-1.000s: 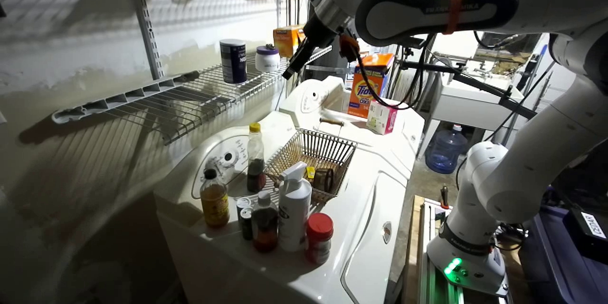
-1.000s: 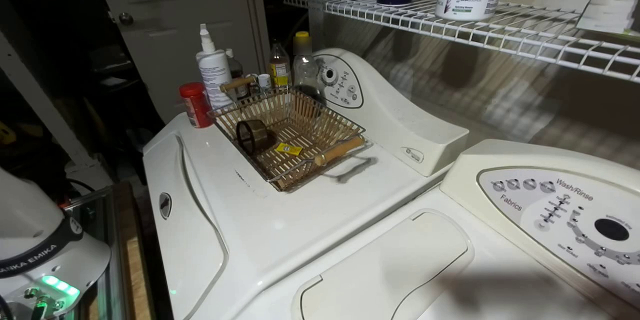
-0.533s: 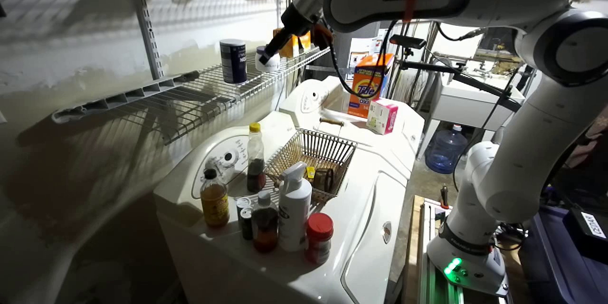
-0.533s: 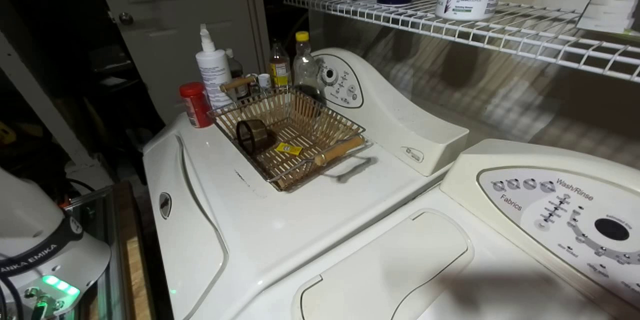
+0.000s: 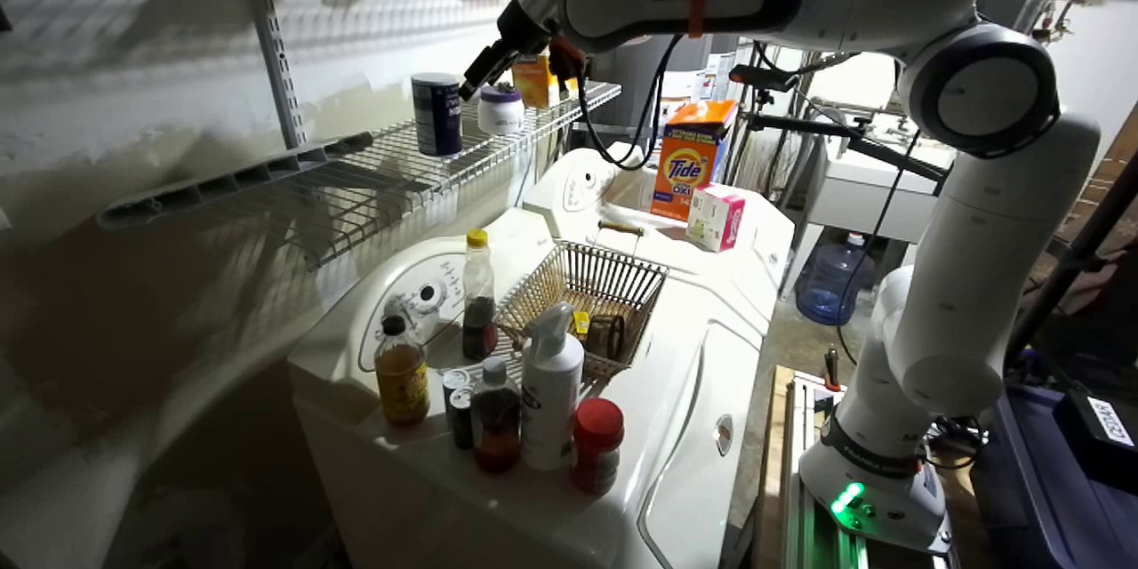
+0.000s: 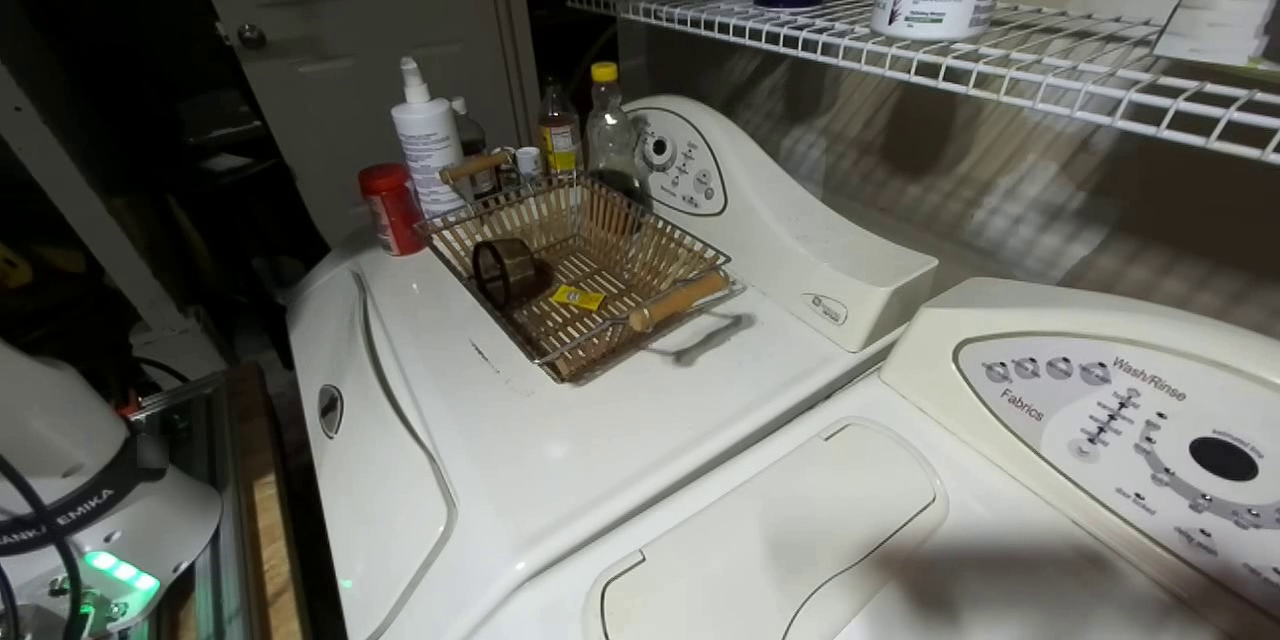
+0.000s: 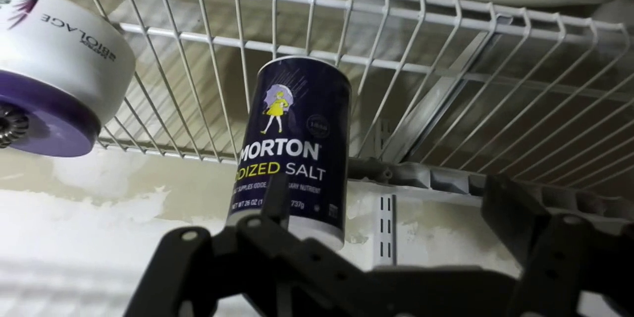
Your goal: Place the dark blue and white container right-side up.
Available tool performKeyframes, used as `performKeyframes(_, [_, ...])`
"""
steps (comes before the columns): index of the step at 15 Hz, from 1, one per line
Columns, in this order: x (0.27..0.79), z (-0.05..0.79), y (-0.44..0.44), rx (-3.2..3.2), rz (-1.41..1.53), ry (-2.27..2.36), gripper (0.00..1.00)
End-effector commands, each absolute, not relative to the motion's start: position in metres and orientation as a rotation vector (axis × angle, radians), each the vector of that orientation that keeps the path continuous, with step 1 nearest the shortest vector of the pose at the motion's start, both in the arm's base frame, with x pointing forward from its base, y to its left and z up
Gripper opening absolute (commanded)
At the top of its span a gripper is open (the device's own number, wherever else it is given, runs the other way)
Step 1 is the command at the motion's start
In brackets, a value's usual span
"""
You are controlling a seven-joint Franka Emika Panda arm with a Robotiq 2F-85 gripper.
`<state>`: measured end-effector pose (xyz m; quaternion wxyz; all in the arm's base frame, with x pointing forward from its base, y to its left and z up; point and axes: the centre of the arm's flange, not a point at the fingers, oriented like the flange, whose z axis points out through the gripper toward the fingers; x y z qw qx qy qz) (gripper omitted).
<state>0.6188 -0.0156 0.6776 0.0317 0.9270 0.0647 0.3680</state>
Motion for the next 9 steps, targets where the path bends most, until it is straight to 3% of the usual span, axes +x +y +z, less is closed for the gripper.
performKeyframes(1, [0.648,0.689,-0.025,2.863,1.181,0.124,1.00])
performKeyframes(9, [0.678,0.685,-0.038,2.878,1.193,0.008,1.00])
